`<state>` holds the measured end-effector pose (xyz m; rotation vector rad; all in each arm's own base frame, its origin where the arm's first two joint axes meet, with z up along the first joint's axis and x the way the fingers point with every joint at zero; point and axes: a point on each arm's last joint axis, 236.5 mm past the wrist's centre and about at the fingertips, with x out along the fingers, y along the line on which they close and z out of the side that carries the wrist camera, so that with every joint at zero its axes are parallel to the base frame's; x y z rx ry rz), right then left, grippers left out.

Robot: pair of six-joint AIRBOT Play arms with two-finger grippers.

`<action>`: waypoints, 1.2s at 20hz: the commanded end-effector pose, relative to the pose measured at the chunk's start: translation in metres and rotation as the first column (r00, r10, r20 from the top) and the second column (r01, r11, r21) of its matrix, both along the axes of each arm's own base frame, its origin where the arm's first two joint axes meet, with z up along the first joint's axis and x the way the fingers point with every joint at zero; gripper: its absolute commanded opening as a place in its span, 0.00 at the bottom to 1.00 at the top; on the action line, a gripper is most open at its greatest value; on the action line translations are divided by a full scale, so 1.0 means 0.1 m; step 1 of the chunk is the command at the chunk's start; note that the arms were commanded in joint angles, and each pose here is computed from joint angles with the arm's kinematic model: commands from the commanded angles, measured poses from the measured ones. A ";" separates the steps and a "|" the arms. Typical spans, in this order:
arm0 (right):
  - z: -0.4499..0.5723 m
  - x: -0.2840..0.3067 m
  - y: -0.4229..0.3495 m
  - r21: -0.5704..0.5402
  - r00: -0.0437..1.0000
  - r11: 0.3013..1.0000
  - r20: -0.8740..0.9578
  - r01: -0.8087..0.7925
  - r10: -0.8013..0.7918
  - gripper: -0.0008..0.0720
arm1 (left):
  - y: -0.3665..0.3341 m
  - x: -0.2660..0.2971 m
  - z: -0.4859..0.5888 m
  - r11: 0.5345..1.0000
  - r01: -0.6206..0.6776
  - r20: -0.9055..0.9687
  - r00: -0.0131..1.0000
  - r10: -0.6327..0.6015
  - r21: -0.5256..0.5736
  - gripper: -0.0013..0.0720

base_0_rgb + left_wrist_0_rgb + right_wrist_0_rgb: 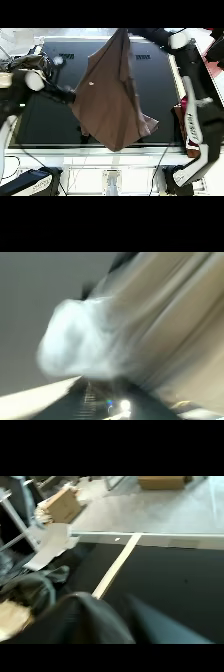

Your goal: Fold the shirts.

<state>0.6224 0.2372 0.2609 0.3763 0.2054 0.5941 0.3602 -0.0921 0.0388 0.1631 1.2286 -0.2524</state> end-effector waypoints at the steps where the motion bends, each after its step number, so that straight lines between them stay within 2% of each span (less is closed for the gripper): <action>1: -0.74 0.39 0.23 0.096 0.993 0.991 -0.080 0.090 -0.082 0.72 | 0.14 0.24 -0.67 0.995 -0.091 0.010 0.996 0.090 0.040 1.00; 5: -0.38 0.27 -0.01 0.072 0.997 0.996 -0.055 0.053 -0.049 0.72 | 0.33 0.69 -0.09 0.987 -0.156 0.244 0.956 0.161 -0.041 0.98; 9: 0.18 -0.23 -0.56 -0.023 0.996 0.998 -0.063 -0.062 0.061 0.71 | 0.99 0.73 0.80 0.952 -0.285 0.456 0.836 0.305 -0.113 0.98; 10: 0.28 -0.43 -0.69 -0.049 0.991 0.993 -0.090 -0.106 0.102 0.68 | 1.18 0.68 0.96 0.938 -0.323 0.486 0.805 0.341 -0.124 0.98; 12: 0.30 -0.84 -1.01 -0.121 0.972 0.981 -0.200 -0.150 0.124 0.51 | 1.43 0.58 1.12 0.932 -0.350 0.521 0.780 0.348 -0.099 0.98; 13: 0.23 -1.03 -1.26 -0.183 0.958 0.974 -0.273 -0.135 0.081 0.44 | 1.47 0.52 1.07 0.951 -0.308 0.508 0.815 0.279 -0.029 0.98; 14: 0.18 -1.19 -1.51 -0.227 0.939 0.969 -0.343 -0.098 0.015 0.44 | 1.41 0.47 0.94 0.973 -0.225 0.463 0.868 0.180 0.043 0.98; 15: 0.15 -1.37 -1.74 -0.278 0.918 0.958 -0.395 -0.072 -0.046 0.44 | 1.28 0.43 0.77 0.990 -0.086 0.403 0.915 0.036 0.108 0.98; 16: 0.13 -1.57 -1.90 -0.326 0.900 0.942 -0.428 -0.073 -0.079 0.44 | 1.09 0.42 0.60 0.986 0.084 0.348 0.928 -0.130 0.144 0.98; 17: 0.12 -1.75 -2.02 -0.363 0.884 0.929 -0.456 -0.076 -0.106 0.44 | 0.90 0.44 0.48 0.970 0.205 0.326 0.915 -0.238 0.133 0.98; 18: 0.12 -1.93 -2.12 -0.392 0.867 0.917 -0.480 -0.076 -0.133 0.44 | 0.68 0.47 0.38 0.957 0.278 0.324 0.901 -0.288 0.077 0.98; 21: 0.20 -2.25 -2.23 -0.430 0.857 0.901 -0.485 -0.057 -0.177 0.44 | 0.15 0.56 0.05 0.930 0.346 0.297 0.907 -0.298 -0.122 0.97; 24: 0.40 -2.40 -2.10 -0.420 0.883 0.906 -0.445 -0.061 -0.147 0.44 | -0.05 0.56 -0.40 0.909 0.382 0.208 0.915 -0.347 -0.164 0.97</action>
